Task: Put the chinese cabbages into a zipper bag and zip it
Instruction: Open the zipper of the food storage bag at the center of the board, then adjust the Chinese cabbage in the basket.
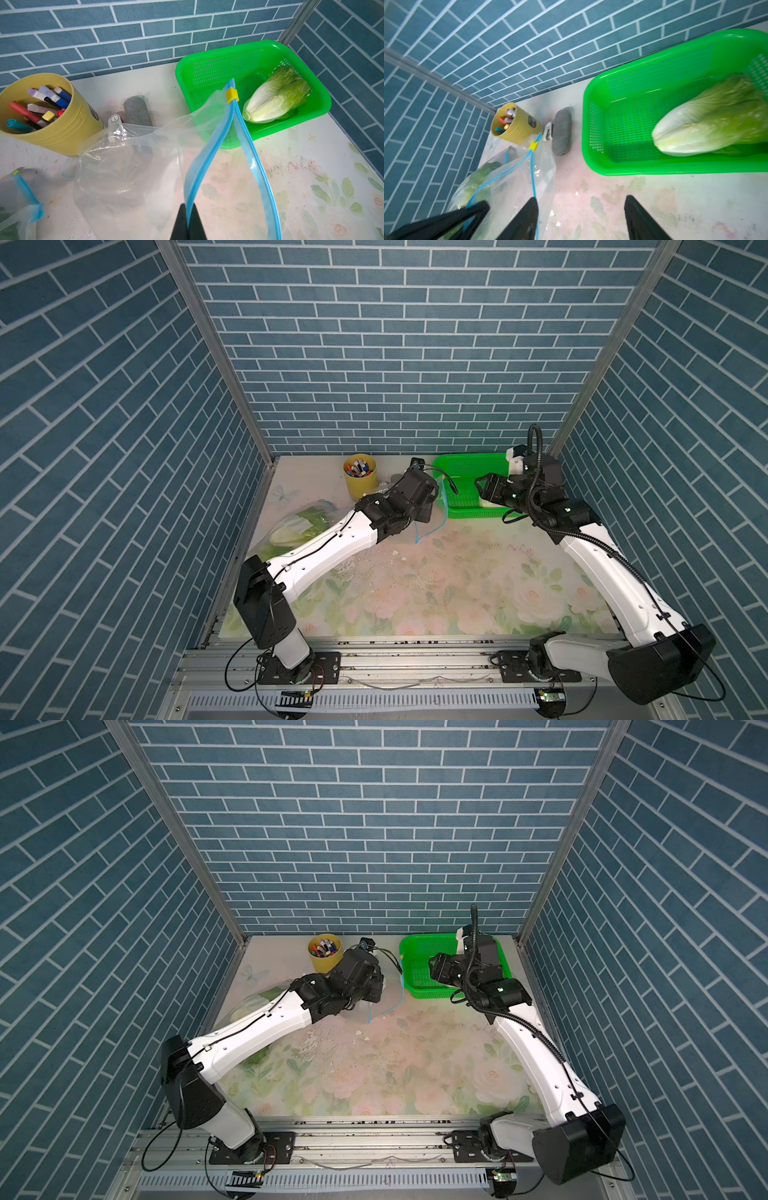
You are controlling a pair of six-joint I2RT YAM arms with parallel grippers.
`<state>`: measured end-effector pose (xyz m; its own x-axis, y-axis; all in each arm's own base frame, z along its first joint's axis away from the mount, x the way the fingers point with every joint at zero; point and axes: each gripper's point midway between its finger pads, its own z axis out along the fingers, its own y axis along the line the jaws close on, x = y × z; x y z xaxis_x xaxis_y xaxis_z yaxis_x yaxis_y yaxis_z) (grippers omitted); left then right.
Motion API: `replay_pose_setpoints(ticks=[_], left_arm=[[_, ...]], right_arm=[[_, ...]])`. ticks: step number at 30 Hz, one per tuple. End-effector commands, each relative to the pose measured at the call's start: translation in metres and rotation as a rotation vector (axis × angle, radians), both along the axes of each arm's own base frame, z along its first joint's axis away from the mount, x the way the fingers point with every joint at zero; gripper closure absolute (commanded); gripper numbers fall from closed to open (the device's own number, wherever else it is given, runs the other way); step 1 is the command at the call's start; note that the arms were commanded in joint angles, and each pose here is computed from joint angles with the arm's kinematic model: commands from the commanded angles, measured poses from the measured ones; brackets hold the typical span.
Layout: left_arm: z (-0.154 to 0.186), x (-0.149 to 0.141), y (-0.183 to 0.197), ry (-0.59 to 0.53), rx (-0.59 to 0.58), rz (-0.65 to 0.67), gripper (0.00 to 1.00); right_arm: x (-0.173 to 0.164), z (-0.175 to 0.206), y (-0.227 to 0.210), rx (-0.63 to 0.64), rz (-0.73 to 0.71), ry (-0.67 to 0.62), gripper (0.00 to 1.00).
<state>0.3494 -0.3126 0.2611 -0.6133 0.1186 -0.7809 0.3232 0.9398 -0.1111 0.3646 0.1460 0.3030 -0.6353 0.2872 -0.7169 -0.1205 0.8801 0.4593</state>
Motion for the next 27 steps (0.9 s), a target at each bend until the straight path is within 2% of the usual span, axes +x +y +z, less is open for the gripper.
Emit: replay_pose_setpoints(ticks=[1, 3, 6, 10, 19, 27], left_arm=[[-0.001, 0.0, -0.009, 0.0, -0.017, -0.027, 1.0], [-0.004, 0.0, -0.01, 0.007, -0.019, -0.028, 1.0], [-0.006, 0.0, -0.013, 0.011, -0.033, -0.033, 1.0], [-0.012, -0.002, -0.016, 0.026, -0.038, -0.046, 1.0], [-0.01, -0.002, -0.017, 0.023, -0.043, -0.05, 1.0], [-0.012, -0.002, -0.018, 0.034, -0.058, -0.04, 1.0]], right_arm=[[0.022, -0.013, -0.03, -0.003, -0.114, 0.057, 0.32], [0.036, -0.018, -0.042, 0.023, -0.14, 0.074, 0.3], [0.057, -0.031, -0.074, -0.006, -0.228, 0.092, 0.29], [0.083, -0.063, -0.125, -0.009, -0.361, 0.153, 0.27], [0.122, -0.118, -0.18, -0.037, -0.445, 0.254, 0.25], [0.153, -0.143, -0.193, -0.045, -0.424, 0.311, 0.24]])
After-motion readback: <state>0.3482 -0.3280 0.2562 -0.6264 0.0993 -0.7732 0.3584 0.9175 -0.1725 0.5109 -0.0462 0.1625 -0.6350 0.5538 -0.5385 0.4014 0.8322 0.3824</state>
